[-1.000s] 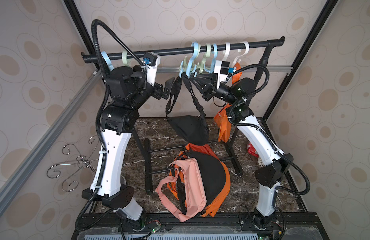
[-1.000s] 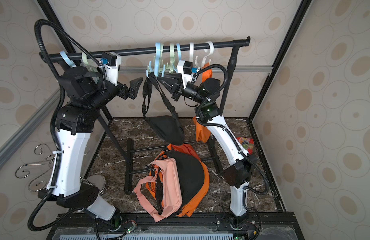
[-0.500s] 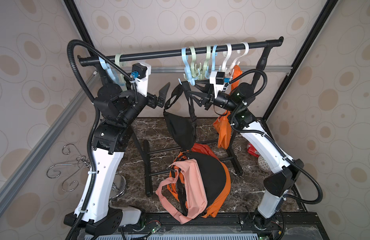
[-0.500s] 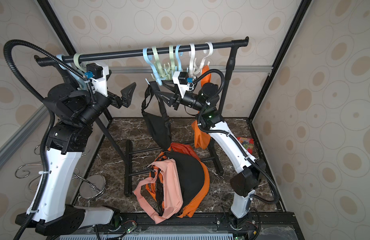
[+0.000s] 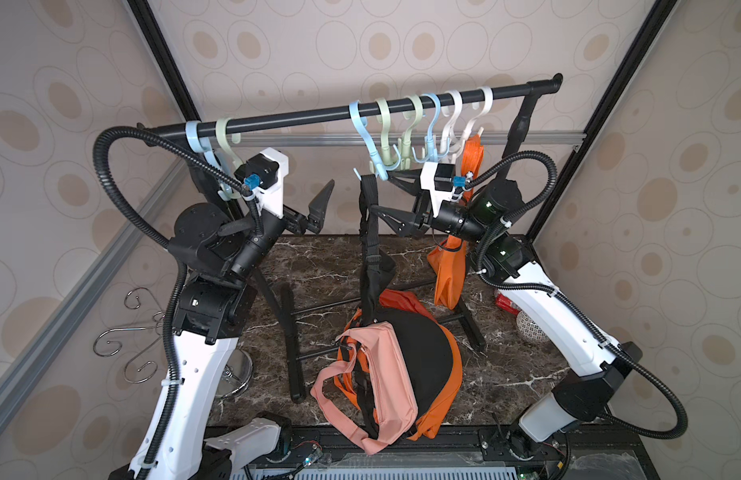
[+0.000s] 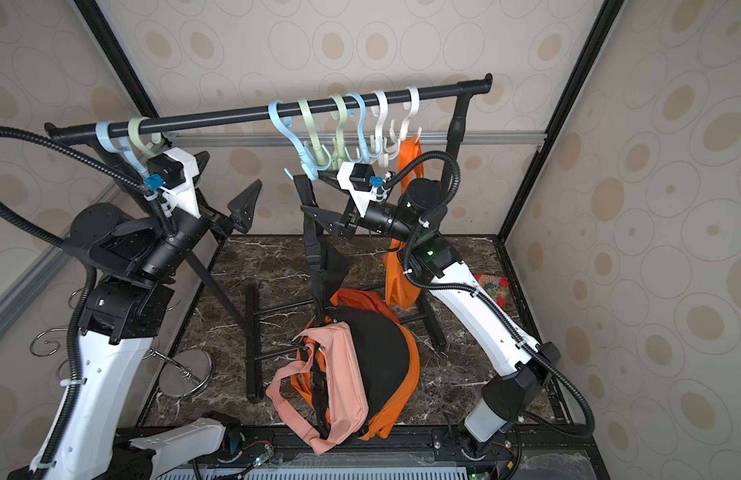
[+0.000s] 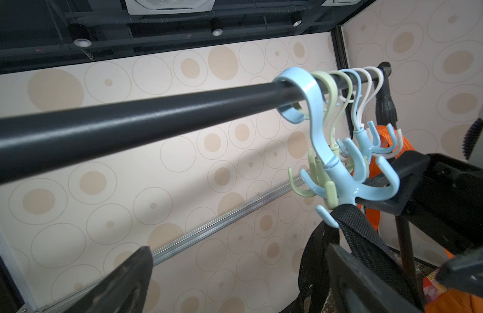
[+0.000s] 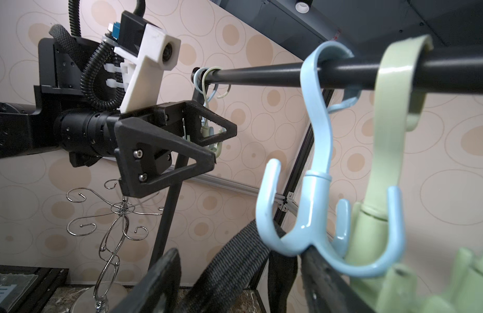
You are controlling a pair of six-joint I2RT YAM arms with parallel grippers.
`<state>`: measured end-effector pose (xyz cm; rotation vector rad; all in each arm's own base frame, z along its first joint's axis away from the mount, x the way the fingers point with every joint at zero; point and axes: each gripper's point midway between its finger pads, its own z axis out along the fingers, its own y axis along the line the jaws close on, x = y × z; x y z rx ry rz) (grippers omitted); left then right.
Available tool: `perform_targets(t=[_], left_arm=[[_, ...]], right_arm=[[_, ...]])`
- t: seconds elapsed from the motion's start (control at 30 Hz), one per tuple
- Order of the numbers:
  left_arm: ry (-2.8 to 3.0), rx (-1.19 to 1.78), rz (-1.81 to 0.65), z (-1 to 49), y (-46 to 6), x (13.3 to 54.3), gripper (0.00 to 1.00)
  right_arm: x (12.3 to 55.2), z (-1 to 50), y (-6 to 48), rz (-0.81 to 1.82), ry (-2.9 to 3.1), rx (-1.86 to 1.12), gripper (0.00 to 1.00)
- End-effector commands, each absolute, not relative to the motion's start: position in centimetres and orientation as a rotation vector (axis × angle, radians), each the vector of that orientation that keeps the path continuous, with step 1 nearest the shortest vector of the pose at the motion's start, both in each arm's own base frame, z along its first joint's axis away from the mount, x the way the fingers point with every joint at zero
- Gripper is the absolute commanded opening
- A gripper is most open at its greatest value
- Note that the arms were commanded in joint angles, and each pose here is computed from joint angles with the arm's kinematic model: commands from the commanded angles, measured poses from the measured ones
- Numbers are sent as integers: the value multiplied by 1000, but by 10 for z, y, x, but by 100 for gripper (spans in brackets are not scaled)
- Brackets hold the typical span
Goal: Hang the bag on a hook
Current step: Hang the bag on the hook, then adjust the hook on the clothesline.
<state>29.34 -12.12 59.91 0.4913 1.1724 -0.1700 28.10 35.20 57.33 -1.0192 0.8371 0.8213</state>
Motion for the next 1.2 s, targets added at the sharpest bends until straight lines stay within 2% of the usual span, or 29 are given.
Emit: perform_targets(t=[0.0, 0.17, 0.43, 0.57, 0.7, 0.97, 1.07, 1.17], left_arm=[[1520, 485, -209, 500, -121, 321, 100], [1564, 502, -216, 493, -128, 341, 100], [1551, 576, -339, 518, -154, 353, 100], [1634, 625, -387, 497, -166, 366, 100], [1694, 635, -319, 476, -167, 372, 100], [1673, 696, -101, 486, -179, 361, 100], [1691, 737, 32, 471, -189, 361, 100], [1710, 744, 60, 454, -189, 363, 100]], right_arm=[[281, 577, 346, 738, 850, -994, 72], [294, 568, 344, 687, 910, -965, 72], [300, 555, 335, 626, 984, -949, 72], [303, 552, 327, 587, 1034, -929, 72], [307, 545, 320, 549, 1089, -909, 73], [312, 531, 310, 504, 1151, -878, 74], [314, 526, 309, 496, 1165, -871, 74], [313, 523, 306, 488, 1169, -864, 74]])
